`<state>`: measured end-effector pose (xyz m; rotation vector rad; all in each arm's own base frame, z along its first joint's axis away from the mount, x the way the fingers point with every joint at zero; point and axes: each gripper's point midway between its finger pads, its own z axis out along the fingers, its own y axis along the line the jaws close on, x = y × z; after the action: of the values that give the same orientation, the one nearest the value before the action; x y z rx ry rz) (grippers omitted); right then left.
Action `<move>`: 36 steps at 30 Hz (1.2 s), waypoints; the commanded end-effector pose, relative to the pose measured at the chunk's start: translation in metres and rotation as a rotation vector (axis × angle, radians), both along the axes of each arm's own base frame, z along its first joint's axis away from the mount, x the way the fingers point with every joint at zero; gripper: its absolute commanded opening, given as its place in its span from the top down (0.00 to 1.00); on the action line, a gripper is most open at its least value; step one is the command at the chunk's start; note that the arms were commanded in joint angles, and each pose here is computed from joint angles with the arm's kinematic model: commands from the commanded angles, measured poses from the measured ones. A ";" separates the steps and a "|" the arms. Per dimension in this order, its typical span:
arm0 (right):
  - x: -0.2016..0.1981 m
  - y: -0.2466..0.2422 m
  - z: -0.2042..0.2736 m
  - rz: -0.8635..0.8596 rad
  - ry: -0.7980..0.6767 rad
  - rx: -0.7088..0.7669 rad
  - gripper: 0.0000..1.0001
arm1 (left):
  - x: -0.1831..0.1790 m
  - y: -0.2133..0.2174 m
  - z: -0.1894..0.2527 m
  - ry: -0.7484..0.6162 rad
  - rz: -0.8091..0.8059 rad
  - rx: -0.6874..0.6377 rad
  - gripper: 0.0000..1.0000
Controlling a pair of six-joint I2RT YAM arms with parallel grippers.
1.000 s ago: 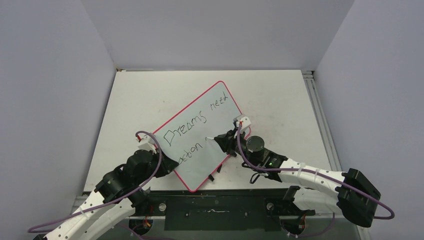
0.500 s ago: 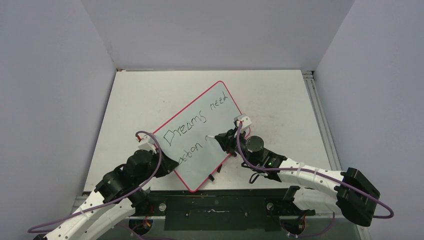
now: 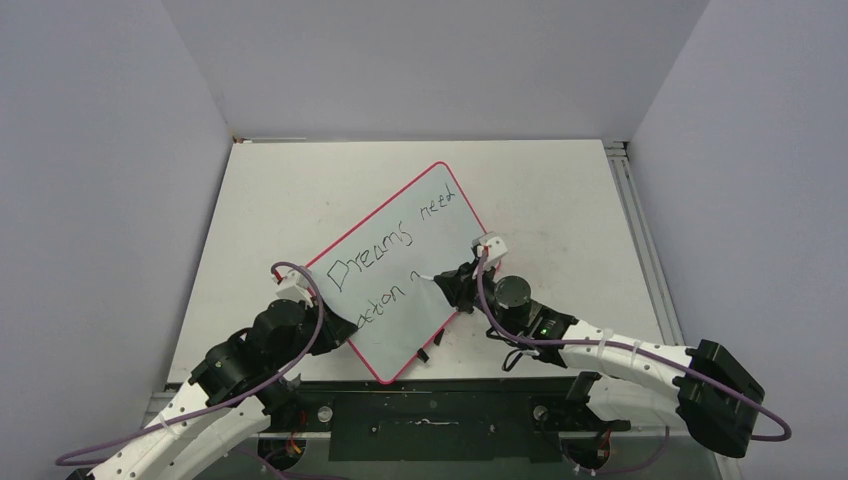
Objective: Write a sentence on the whiteboard
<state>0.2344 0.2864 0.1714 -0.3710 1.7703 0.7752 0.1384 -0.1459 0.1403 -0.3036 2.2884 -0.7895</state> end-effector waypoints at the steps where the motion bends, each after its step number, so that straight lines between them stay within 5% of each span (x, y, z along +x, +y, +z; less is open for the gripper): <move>1: -0.003 -0.009 -0.007 -0.022 0.022 -0.007 0.95 | 0.005 0.004 0.007 -0.022 0.028 0.005 0.89; 36: 0.018 -0.005 0.036 -0.068 -0.083 0.103 0.95 | 0.005 0.004 0.007 -0.021 0.028 0.006 0.89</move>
<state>0.2419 0.2760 0.1764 -0.3097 1.7449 0.7592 0.1379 -0.1463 0.1403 -0.3019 2.2903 -0.7919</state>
